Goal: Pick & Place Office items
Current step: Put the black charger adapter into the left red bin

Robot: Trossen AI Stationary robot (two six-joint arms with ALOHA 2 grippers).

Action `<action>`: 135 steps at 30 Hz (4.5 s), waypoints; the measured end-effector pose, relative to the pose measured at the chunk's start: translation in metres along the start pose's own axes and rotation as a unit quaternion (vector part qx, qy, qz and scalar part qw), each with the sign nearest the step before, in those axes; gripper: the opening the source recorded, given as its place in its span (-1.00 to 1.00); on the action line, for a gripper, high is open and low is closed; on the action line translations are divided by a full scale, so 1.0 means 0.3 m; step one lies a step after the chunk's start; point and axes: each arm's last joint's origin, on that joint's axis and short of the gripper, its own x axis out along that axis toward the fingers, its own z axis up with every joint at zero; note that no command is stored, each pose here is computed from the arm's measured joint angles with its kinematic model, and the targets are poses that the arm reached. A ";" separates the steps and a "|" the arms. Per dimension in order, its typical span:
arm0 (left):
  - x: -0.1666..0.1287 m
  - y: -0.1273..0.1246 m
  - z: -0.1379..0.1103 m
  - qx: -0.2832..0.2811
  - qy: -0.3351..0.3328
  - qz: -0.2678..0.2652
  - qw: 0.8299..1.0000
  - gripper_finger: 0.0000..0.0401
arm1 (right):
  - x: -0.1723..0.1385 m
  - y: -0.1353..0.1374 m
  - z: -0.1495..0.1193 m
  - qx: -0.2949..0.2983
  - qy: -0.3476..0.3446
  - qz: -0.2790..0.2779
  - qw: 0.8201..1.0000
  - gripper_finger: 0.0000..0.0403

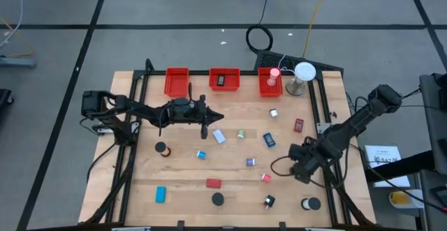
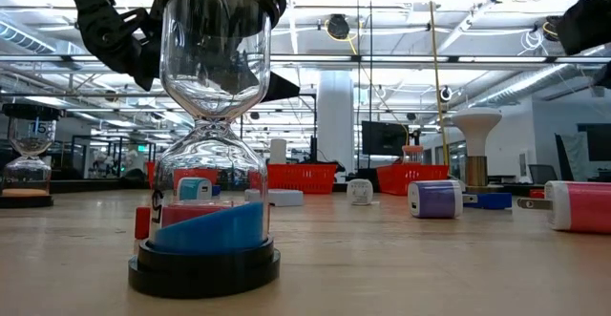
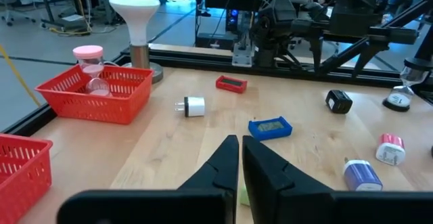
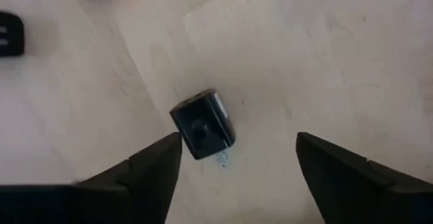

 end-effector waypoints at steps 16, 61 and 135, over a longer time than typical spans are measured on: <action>0.000 -0.001 0.000 -0.005 0.000 0.000 1.000 -0.88 | 0.124 -0.017 -0.054 -0.081 -0.007 0.024 0.996 0.36; -0.130 0.072 -0.034 -0.070 0.000 0.052 0.996 -0.87 | 0.015 -0.108 0.366 -0.110 -0.164 0.039 0.979 -0.46; -0.059 -0.022 -0.030 -0.054 0.130 0.122 0.982 -0.26 | 0.048 -0.215 1.033 -0.240 -0.313 -0.037 0.918 -0.24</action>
